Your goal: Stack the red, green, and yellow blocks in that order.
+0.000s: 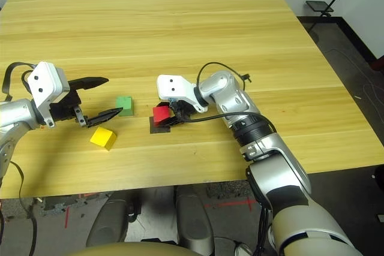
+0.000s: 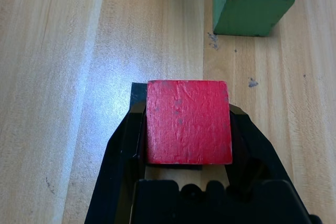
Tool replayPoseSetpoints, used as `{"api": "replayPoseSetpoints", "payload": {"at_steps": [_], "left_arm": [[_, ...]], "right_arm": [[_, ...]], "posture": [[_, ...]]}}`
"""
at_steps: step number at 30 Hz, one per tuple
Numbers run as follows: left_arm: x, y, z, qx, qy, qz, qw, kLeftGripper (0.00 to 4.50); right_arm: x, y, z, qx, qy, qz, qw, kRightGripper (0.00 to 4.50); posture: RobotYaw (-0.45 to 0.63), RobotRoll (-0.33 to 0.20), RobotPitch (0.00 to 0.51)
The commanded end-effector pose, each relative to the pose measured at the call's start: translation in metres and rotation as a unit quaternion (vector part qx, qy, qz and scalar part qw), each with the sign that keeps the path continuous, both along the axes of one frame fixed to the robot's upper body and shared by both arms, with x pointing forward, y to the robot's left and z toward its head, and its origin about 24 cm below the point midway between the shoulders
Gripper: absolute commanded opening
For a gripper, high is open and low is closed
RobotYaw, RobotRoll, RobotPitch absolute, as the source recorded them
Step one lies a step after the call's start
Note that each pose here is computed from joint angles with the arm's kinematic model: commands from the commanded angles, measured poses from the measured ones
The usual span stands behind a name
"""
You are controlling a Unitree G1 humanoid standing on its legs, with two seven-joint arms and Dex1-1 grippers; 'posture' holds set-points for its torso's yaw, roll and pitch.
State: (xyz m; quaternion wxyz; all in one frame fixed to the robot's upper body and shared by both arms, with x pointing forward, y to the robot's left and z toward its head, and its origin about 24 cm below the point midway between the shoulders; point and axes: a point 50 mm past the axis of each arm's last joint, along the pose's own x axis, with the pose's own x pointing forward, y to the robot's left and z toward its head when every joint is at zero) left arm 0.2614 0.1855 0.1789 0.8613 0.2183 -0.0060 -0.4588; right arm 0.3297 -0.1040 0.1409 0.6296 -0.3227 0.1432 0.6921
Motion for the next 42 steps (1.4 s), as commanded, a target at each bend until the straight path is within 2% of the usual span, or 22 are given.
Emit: {"api": "replayPoseSetpoints", "payload": {"at_steps": [1, 6, 8, 10, 13, 18, 20, 24, 29, 42], "left_arm": [[-0.001, -0.001, -0.002, 0.005, 0.004, -0.001, 1.0, 4.5], [0.002, -0.003, -0.003, 0.021, 0.005, -0.012, 1.0, 4.5], [0.003, -0.003, -0.003, 0.034, 0.005, -0.022, 0.999, 4.5], [0.005, -0.003, -0.003, 0.046, 0.007, -0.029, 0.999, 4.5], [0.013, 0.0, -0.001, 0.072, 0.006, -0.043, 0.996, 4.5], [0.026, -0.002, 0.002, 0.107, 0.008, -0.069, 0.992, 4.5], [0.03, -0.002, 0.0, 0.118, 0.013, -0.077, 0.99, 4.5], [0.036, -0.002, -0.008, 0.135, 0.031, -0.09, 0.986, 4.5], [0.045, -0.003, -0.02, 0.141, 0.053, -0.088, 0.985, 4.5], [0.063, -0.005, -0.036, 0.137, 0.088, -0.092, 0.982, 4.43]], "right_arm": [[-0.007, 0.001, -0.013, -0.013, 0.022, 0.013, 1.0, 2.07], [-0.011, 0.002, -0.014, -0.017, 0.019, 0.027, 0.999, 2.07], [-0.011, 0.003, -0.014, -0.015, 0.016, 0.034, 0.999, 2.8], [-0.011, 0.002, -0.013, -0.01, 0.011, 0.038, 0.999, 3.31], [-0.007, -0.006, -0.003, 0.009, 0.007, 0.034, 0.999, 4.42], [0.008, -0.027, 0.034, 0.078, 0.009, -0.002, 0.997, 4.46], [0.015, -0.041, 0.05, 0.083, -0.005, -0.016, 0.996, 4.46], [0.022, -0.063, 0.068, 0.088, -0.016, -0.054, 0.995, 4.46], [0.023, -0.074, 0.071, 0.097, -0.024, -0.08, 0.992, 4.46], [0.013, -0.069, 0.064, 0.123, -0.015, -0.094, 0.988, 4.49]], "posture": [[0.48, -0.119, 0.217], [0.48, -0.114, 0.218], [0.47, -0.111, 0.216], [0.47, -0.111, 0.216], [0.45, -0.108, 0.206], [0.42, -0.105, 0.196], [0.41, -0.105, 0.191], [0.37, -0.102, 0.183], [0.33, -0.09, 0.172], [0.28, -0.068, 0.165]]}}
